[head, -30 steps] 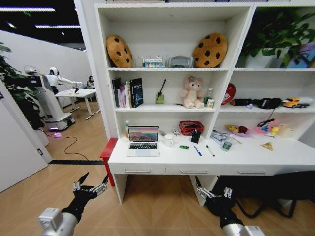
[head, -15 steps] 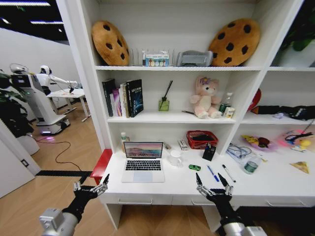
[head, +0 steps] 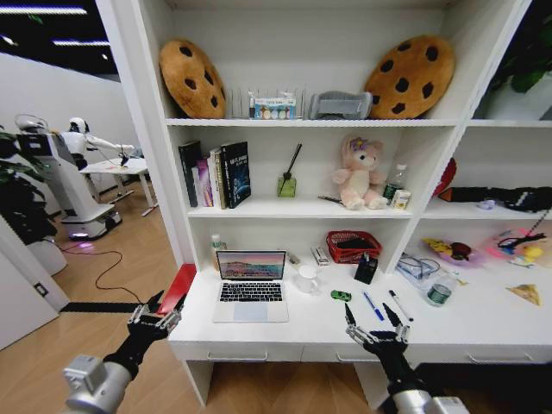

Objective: Organize the objects on the table.

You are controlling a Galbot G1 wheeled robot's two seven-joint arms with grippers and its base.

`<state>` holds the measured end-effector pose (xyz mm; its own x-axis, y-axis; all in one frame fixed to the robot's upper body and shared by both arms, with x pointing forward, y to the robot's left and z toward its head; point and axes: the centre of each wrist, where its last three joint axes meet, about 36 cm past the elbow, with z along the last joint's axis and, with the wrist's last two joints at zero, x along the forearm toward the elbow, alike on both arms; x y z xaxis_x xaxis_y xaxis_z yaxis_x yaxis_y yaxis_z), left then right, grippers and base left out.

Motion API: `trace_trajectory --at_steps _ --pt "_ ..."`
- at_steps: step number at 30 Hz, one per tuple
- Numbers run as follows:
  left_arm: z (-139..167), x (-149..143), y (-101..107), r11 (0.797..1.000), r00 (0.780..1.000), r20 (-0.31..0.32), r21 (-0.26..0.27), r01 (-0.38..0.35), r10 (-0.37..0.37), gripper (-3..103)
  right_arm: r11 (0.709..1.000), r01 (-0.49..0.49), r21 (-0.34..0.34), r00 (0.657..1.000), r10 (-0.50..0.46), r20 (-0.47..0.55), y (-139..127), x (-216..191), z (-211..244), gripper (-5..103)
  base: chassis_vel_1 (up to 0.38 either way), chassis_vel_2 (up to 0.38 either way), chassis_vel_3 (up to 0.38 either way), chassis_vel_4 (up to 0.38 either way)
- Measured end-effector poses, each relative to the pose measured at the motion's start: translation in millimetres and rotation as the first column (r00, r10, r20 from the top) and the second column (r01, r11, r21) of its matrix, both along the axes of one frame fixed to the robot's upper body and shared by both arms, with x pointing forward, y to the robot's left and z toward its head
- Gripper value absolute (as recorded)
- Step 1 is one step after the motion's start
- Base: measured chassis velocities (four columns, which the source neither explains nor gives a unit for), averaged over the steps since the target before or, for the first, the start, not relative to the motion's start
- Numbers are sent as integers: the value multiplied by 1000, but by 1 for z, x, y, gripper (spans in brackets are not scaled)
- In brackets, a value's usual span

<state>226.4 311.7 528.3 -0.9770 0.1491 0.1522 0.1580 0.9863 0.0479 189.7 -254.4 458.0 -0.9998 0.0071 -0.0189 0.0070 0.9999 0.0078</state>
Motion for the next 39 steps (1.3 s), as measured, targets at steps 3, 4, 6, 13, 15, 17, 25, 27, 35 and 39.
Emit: trace_trajectory --at_steps 3,4,6,13,15,17,25,27,35,39 --pt "0 3 3 1000 1000 1 5 3 -3 38 1000 1 1 1000 -1 -1 0 0 -1 100 0 0 0 0" --pt "0 7 6 1000 1000 3 11 6 -6 33 1000 2 2 1000 -2 -3 0 1 -2 100 0 0 0 0" --pt "0 9 7 1000 1000 4 13 9 -9 27 1000 3 2 1000 -3 -3 -1 1 -2 100 0 0 0 0" --pt "7 55 34 987 993 46 126 104 -110 1 1000 10 3 1000 -10 -12 -6 4 -7 100 0 0 0 0" --pt "10 70 41 977 989 56 168 129 -140 0 1000 12 2 1000 -12 -13 -7 5 -9 100 0 0 0 0" --pt "15 102 56 950 978 70 259 172 -196 0 1000 16 -2 1000 -16 -14 -9 6 -10 100 0 0 0 0" --pt "11 191 68 825 916 -14 430 367 -400 0 999 39 -8 999 -39 -24 -15 6 -16 100 0 0 0 0" --pt "11 205 64 801 901 -18 452 394 -433 0 999 44 -9 999 -44 -25 -16 6 -17 100 0 0 0 0" --pt "18 277 25 664 806 -60 531 525 -589 0 998 67 -18 997 -68 -36 -21 5 -21 100 0 0 0 0" --pt "18 304 7 616 781 -71 571 543 -621 0 997 73 -17 997 -74 -37 -22 5 -22 100 0 0 0 0"
